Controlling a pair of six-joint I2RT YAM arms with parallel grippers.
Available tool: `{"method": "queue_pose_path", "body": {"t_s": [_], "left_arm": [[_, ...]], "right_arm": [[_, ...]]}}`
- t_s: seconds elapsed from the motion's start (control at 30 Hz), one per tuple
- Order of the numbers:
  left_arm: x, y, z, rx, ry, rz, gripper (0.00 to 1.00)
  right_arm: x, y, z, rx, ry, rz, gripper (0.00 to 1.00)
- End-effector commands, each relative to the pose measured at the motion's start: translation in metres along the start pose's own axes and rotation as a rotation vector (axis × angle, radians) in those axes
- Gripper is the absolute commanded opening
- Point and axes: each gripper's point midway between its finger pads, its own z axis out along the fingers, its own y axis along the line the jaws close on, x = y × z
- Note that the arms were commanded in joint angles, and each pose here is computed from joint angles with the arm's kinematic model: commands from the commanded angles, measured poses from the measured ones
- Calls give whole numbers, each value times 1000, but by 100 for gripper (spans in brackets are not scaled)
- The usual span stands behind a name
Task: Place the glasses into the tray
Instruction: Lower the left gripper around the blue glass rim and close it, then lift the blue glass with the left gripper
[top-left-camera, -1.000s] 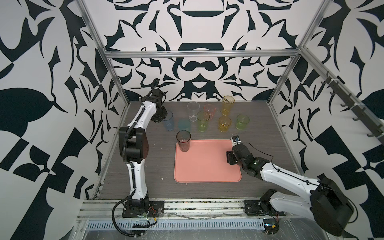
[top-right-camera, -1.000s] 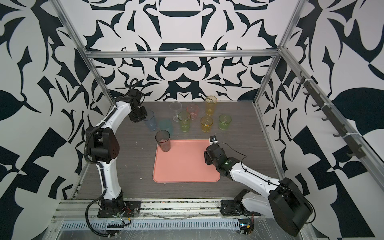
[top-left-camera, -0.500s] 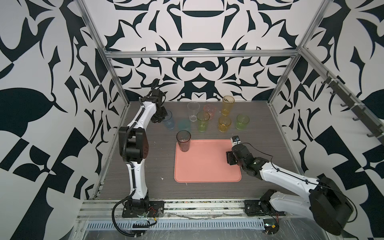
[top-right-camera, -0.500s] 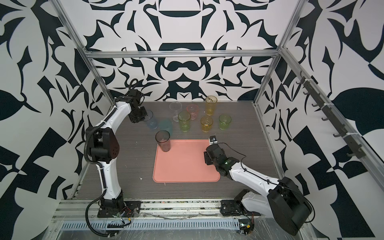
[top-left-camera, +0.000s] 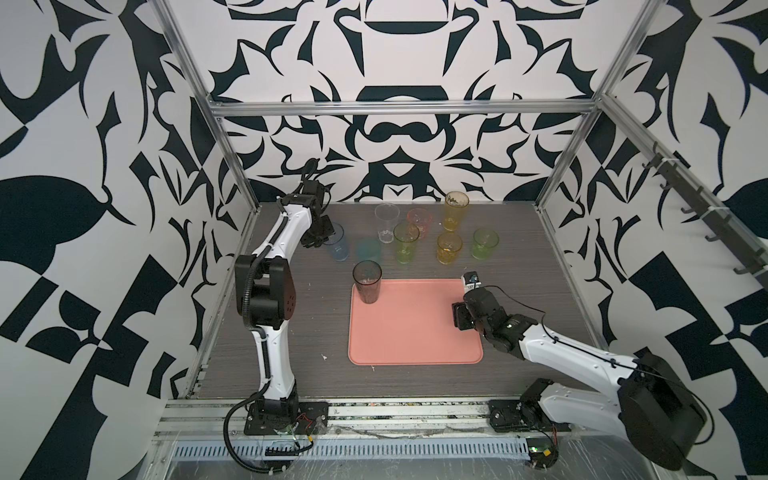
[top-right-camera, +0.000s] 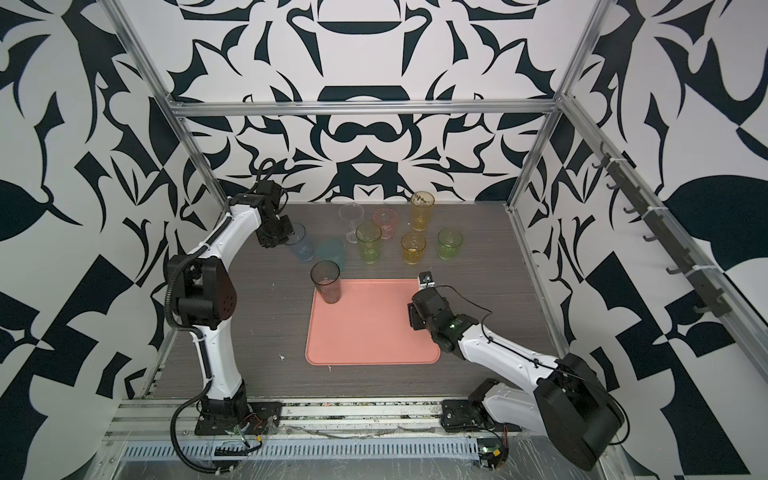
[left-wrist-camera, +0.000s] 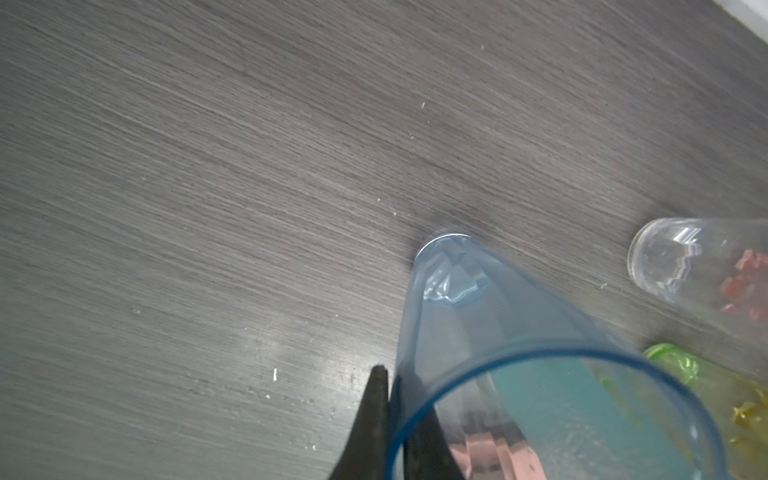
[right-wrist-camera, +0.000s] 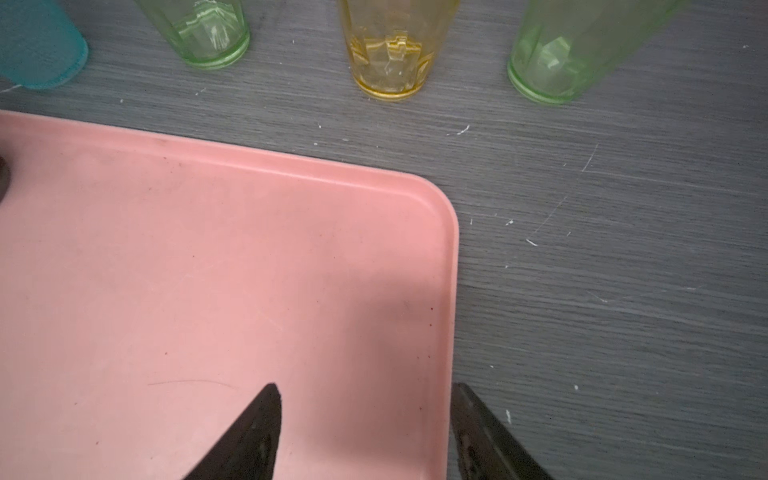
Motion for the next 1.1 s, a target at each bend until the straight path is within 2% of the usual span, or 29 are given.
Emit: {"method": "queue_pose_path", "body": {"t_s": [0.0,0.53,1.07], "left_arm": [[13,14,-27,-25,23,23,0],[83,72,-90,-133,46,30,0],[157,90,-138,-140,44,117,0]], "right_arm": [[-18,3,-5,-4,-47,17,67],[-20,3,-7,-11,-55,22,67],[-20,3,-9,-17,-61,26,67]]}}
